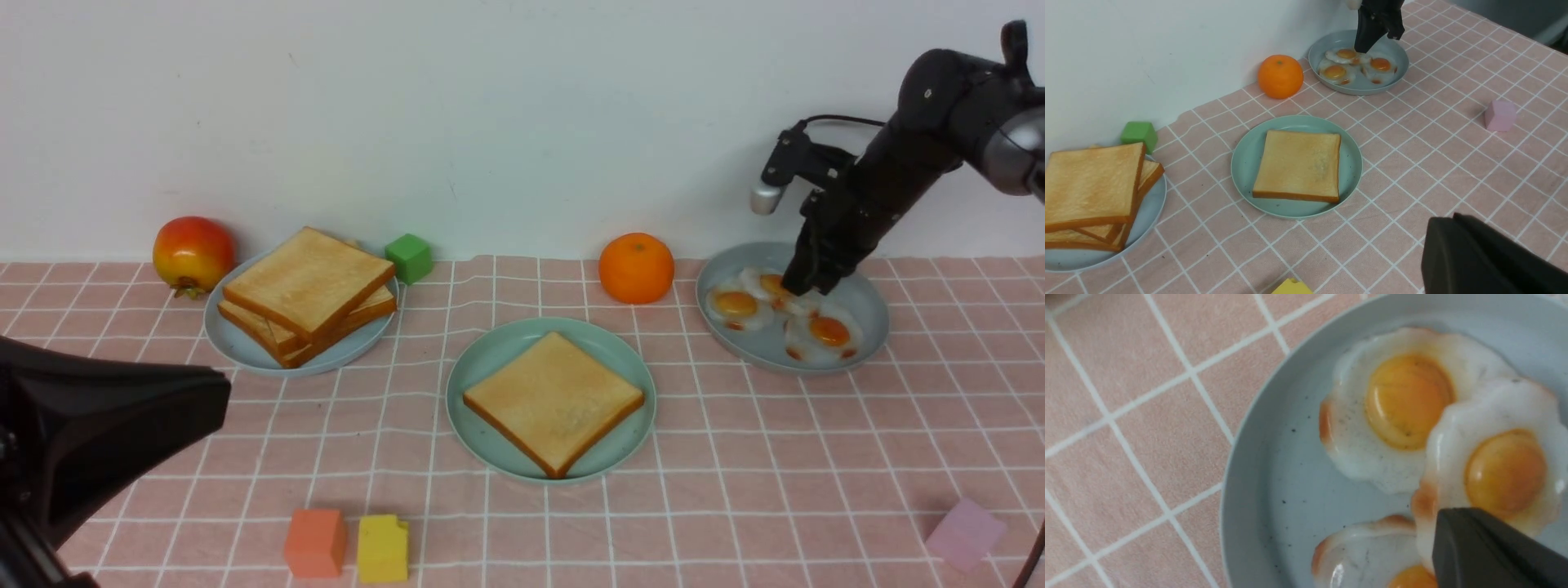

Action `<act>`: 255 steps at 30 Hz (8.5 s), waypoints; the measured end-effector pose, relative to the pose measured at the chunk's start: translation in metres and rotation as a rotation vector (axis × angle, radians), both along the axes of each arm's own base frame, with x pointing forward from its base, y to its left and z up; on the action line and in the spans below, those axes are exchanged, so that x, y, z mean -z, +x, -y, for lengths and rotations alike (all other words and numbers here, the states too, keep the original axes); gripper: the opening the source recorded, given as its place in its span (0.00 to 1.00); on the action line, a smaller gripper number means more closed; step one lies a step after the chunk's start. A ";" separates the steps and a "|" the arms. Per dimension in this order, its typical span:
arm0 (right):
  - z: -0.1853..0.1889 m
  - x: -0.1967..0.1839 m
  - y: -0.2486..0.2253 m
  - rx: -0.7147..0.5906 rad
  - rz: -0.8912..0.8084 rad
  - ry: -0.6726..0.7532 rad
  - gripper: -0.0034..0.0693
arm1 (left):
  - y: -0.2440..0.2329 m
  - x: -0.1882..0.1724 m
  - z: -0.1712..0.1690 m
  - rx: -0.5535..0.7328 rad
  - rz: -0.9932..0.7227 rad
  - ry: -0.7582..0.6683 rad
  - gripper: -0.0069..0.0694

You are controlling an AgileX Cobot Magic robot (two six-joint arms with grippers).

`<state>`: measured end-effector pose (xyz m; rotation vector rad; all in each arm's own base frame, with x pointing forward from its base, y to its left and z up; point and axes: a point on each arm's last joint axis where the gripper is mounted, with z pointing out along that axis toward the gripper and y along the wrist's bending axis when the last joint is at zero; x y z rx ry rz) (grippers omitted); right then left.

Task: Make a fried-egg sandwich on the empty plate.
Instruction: Use the right arm to grab a fried egg, then use the right arm to place the fried egg on the slice of bread in the middle, then use the left arm to grab a slice of bread

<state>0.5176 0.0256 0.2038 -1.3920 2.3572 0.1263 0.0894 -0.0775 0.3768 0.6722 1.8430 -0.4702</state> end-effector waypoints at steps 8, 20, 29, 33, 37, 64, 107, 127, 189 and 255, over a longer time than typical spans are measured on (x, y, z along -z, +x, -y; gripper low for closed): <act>0.000 -0.007 -0.001 0.074 -0.009 0.019 0.11 | 0.000 0.000 0.000 0.000 0.000 0.000 0.10; -0.002 0.009 0.003 0.123 -0.031 0.021 0.56 | 0.000 0.000 0.000 0.000 0.000 0.000 0.11; -0.003 0.029 0.007 0.140 -0.060 0.031 0.44 | 0.000 0.000 0.000 0.000 0.000 0.000 0.11; -0.002 0.031 0.008 0.141 -0.053 0.015 0.34 | 0.000 0.000 0.000 0.000 0.000 0.000 0.11; -0.002 0.032 0.009 0.141 -0.054 0.016 0.31 | 0.000 0.000 0.000 0.000 -0.001 0.001 0.11; -0.013 0.027 0.006 0.225 -0.088 0.000 0.43 | 0.000 0.001 0.000 0.000 -0.013 0.009 0.11; -0.022 0.029 0.003 0.241 -0.104 -0.068 0.13 | -0.001 0.005 -0.001 -0.003 -0.039 0.037 0.12; -0.020 -0.037 -0.010 0.303 -0.009 -0.036 0.08 | -0.001 0.005 -0.002 -0.003 -0.038 0.038 0.12; -0.250 0.007 -0.137 -0.005 -0.031 -0.037 0.54 | -0.003 0.016 -0.009 -0.112 -0.216 0.048 0.13; -0.039 -0.233 -0.438 0.307 0.180 0.430 0.06 | 0.391 0.186 0.037 -0.464 -0.517 0.509 0.63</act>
